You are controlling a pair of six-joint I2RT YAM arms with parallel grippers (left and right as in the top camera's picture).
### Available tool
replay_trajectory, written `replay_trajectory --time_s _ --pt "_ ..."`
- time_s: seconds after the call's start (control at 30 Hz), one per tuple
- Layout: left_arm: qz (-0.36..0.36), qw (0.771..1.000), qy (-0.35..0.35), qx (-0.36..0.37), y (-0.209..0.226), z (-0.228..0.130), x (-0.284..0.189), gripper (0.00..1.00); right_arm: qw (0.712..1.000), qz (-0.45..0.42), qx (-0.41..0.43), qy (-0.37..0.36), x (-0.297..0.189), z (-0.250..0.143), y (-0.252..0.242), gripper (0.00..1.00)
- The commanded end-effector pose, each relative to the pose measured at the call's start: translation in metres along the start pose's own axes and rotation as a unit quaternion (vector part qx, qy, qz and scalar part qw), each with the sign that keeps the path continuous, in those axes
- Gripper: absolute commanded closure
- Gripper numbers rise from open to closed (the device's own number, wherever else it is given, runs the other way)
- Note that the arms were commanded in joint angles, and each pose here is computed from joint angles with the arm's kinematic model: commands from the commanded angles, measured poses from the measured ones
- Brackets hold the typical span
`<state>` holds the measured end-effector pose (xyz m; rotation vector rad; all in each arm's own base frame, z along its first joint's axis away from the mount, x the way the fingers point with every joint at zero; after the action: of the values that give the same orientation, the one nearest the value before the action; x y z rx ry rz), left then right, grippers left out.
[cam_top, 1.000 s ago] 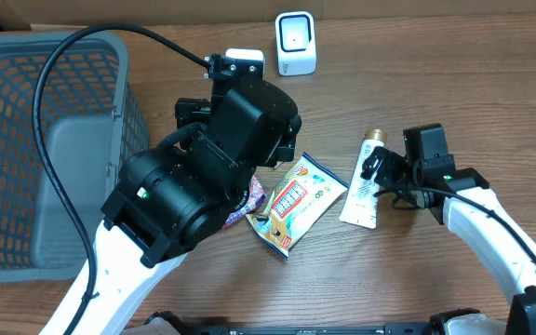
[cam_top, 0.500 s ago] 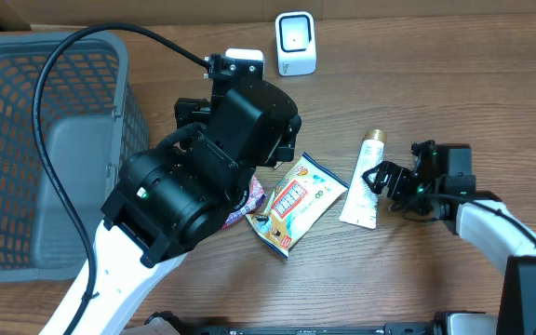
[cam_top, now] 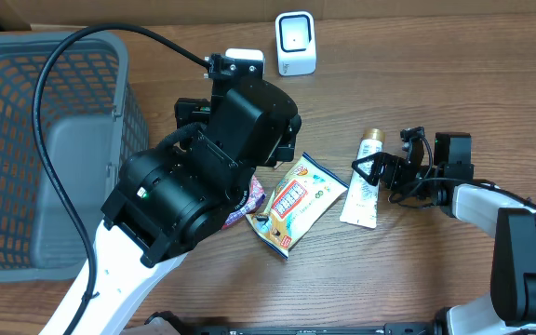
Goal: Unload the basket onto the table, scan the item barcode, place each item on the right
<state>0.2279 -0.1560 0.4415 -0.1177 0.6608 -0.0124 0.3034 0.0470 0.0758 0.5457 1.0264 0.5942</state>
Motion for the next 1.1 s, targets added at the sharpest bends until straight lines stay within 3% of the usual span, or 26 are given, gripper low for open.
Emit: replay_trajectory --time_s 0.0,0.17,0.4,0.53,0.67,0.83,1.07 --pt "0.001 1.0 -0.016 -0.014 0.0 0.006 -0.002 0.0 0.985 -0.089 0.099 0.107 0.015 -0.065 -0.034 0.05" --pt "0.017 0.998 -0.049 -0.025 0.001 0.014 -0.002 0.0 0.98 -0.094 0.115 0.133 0.013 -0.074 -0.033 0.33" --pt "0.035 0.999 -0.029 -0.006 0.007 0.007 -0.002 0.0 0.977 -0.095 0.123 0.143 0.012 -0.078 -0.033 0.57" --pt "0.041 0.999 -0.021 0.003 0.008 0.005 -0.002 0.0 0.98 -0.087 0.111 0.142 0.012 -0.077 -0.032 0.79" --pt "0.046 0.999 -0.013 0.009 0.01 0.002 -0.002 0.0 0.982 -0.086 0.103 0.135 0.013 -0.074 -0.032 0.94" --pt "0.048 0.999 -0.006 0.013 0.012 0.0 -0.002 0.0 0.988 -0.08 0.069 0.109 0.016 -0.064 -0.033 0.96" --pt "0.048 0.999 -0.006 0.013 0.011 0.0 -0.002 0.0 0.998 0.019 0.005 0.053 0.012 -0.042 -0.018 0.96"
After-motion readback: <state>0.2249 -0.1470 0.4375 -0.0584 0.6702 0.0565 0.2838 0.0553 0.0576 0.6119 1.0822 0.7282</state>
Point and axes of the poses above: each gripper's point midway between its finger pads, its own x axis out along the fingers, its own y axis along the line the jaws close on, z = x × y, the point moved 9 cm from there along -x, back along the fingers, and after that the axes turned 8 degrees about -x, right-handed, at the moved point
